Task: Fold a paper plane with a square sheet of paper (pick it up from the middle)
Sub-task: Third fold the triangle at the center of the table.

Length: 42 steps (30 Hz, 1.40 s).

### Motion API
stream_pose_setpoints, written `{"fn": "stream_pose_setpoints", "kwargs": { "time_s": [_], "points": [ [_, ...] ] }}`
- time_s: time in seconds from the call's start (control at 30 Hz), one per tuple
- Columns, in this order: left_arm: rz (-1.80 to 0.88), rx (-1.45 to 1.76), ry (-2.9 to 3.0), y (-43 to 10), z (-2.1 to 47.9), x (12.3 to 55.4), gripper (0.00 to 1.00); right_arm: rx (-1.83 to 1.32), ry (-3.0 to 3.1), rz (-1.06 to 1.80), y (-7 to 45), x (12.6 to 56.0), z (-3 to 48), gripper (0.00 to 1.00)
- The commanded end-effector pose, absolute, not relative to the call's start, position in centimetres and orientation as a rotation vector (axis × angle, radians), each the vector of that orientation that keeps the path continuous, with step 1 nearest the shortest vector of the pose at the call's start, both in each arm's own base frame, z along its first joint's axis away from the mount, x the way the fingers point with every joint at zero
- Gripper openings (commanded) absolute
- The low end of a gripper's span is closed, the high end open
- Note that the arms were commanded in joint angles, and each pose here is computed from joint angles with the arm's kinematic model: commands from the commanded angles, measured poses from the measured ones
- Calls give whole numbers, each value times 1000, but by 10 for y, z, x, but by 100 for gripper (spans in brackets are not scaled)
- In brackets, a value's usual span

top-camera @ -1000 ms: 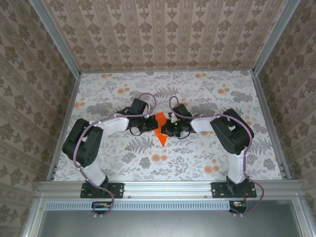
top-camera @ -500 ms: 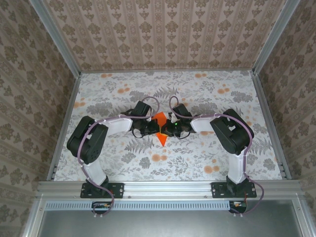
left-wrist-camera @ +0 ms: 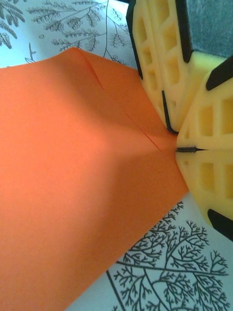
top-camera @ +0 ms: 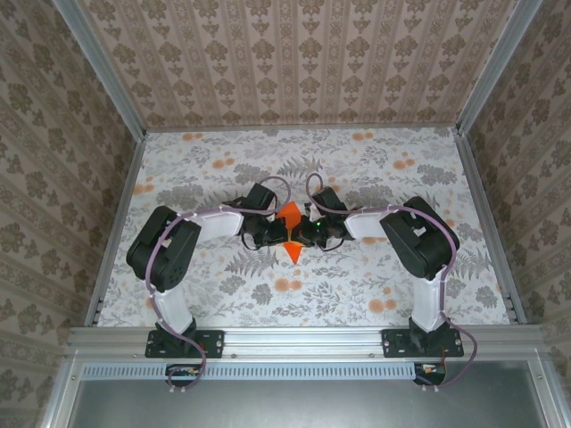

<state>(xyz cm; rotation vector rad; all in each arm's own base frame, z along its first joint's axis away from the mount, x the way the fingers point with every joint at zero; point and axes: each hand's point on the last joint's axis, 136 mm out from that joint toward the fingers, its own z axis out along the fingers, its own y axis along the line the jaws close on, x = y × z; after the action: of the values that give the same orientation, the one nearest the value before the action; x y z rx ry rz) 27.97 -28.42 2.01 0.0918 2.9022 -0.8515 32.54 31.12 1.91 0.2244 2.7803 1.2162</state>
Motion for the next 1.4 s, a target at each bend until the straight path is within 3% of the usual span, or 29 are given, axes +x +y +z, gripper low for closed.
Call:
{"fn": "stream_pose_setpoints", "kwargs": {
  "time_s": [0.0, 0.7, 1.1, 1.37],
  "points": [
    [-680, 111, 3023, -266, -5, 262, 0, 162, 2709, 1268, 310, 330, 46, 3],
    [-586, 175, 3055, -260, -8, 262, 0, 4, 2782, 1115, 293, 338, 28, 4],
    [-512, 222, 3103, -250, -22, 256, 0, 182, 2803, 1038, 267, 362, 4, 4],
    [-517, 223, 3111, -250, -27, 255, 0, 282, 2722, 1010, 233, 396, 22, 4]
  ]
}}
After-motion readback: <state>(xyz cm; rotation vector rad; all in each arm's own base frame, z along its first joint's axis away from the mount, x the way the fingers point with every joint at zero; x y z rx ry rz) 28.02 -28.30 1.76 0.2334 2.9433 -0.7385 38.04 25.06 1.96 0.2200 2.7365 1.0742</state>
